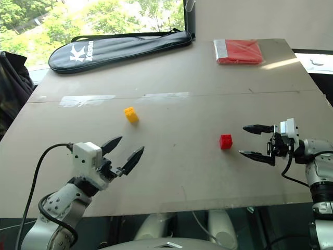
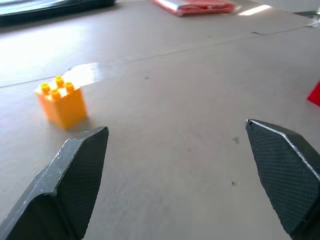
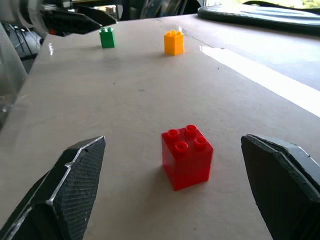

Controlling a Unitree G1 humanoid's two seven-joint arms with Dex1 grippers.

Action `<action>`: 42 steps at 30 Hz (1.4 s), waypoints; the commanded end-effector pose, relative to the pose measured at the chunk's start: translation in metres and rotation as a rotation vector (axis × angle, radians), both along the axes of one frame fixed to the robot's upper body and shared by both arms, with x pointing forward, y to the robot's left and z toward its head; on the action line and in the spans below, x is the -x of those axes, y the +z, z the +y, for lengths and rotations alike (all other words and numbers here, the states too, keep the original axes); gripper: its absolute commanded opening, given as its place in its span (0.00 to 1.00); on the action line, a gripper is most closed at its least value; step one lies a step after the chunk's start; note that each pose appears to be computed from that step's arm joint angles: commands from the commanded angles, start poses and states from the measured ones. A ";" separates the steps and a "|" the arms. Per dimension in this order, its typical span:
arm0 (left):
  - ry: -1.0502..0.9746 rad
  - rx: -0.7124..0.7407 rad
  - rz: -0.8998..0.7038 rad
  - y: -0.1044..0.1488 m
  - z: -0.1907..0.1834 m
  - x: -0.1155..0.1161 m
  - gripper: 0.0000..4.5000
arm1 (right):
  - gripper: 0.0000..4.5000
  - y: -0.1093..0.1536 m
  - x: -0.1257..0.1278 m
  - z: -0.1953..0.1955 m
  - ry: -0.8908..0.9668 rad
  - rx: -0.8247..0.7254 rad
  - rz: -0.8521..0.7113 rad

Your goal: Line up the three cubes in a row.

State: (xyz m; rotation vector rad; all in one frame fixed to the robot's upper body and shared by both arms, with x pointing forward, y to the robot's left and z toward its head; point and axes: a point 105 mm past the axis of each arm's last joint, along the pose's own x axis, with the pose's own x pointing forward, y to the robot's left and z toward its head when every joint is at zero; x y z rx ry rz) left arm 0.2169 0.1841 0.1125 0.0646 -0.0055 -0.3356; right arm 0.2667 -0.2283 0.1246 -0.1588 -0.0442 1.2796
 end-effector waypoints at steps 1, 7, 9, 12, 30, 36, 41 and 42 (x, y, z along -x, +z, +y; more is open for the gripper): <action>0.190 -0.053 -0.039 -0.007 0.030 0.006 1.00 | 0.99 0.022 0.018 -0.001 0.037 -0.036 -0.033; 0.356 -0.111 -0.010 -0.028 0.075 0.010 1.00 | 0.99 0.029 0.035 -0.005 0.062 -0.112 -0.048; 0.342 -0.119 -0.011 -0.030 0.078 0.007 1.00 | 0.99 0.029 0.037 -0.008 0.060 -0.108 -0.059; 0.372 -0.114 -0.016 -0.030 0.090 0.004 1.00 | 0.99 0.030 0.036 -0.015 0.038 -0.112 -0.059; 0.441 -0.112 -0.029 -0.034 0.117 -0.011 1.00 | 0.99 0.049 0.037 0.004 0.072 -0.227 -0.094; 0.427 -0.125 -0.006 -0.040 0.124 -0.019 1.00 | 0.99 0.052 0.034 0.006 0.066 -0.231 -0.105; 0.413 -0.128 0.016 -0.044 0.133 -0.027 1.00 | 0.99 0.053 0.032 0.005 0.064 -0.228 -0.106; 0.396 -0.135 0.020 -0.045 0.134 -0.029 0.94 | 1.00 0.053 0.032 0.005 0.064 -0.227 -0.106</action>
